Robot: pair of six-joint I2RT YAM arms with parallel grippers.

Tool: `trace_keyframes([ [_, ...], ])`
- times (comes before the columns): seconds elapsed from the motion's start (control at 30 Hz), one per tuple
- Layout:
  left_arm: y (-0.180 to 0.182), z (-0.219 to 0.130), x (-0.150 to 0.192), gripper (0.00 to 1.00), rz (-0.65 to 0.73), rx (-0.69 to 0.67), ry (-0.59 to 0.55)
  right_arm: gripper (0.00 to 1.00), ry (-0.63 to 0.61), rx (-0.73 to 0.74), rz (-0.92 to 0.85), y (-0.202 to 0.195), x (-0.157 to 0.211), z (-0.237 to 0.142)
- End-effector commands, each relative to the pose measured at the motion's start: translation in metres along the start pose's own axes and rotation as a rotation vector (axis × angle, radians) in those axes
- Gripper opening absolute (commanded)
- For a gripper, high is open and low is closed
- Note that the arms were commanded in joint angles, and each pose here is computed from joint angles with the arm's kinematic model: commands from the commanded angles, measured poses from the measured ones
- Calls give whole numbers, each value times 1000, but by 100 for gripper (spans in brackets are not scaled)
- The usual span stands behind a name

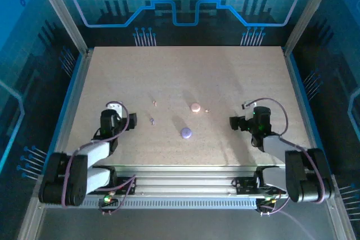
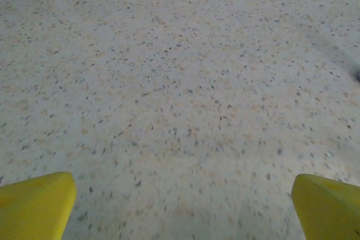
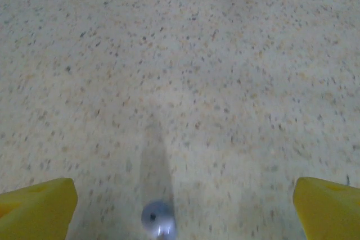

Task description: Insert the wireless bluetooth earbuds into the charging case

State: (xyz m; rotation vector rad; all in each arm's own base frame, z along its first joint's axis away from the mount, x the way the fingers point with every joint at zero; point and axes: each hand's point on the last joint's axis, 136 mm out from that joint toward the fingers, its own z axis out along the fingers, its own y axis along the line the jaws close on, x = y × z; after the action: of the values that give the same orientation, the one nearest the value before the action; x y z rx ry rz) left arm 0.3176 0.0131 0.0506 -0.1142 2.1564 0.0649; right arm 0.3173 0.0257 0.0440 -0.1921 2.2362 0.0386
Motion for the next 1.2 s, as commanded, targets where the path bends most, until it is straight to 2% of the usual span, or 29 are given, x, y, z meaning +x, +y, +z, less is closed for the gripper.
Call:
trace_keyframes([
  [0.0, -7, 38, -82, 99, -68, -28, -273, 100, -262, 18, 3, -9, -90, 32],
  [0.97, -7, 38, -82, 99, -66, -25, -275, 100, -262, 18, 3, -9, -89, 32],
  [1.17, -7, 30, -86, 99, -68, -24, -302, 100, -235, 66, 30, -19, -103, 22],
])
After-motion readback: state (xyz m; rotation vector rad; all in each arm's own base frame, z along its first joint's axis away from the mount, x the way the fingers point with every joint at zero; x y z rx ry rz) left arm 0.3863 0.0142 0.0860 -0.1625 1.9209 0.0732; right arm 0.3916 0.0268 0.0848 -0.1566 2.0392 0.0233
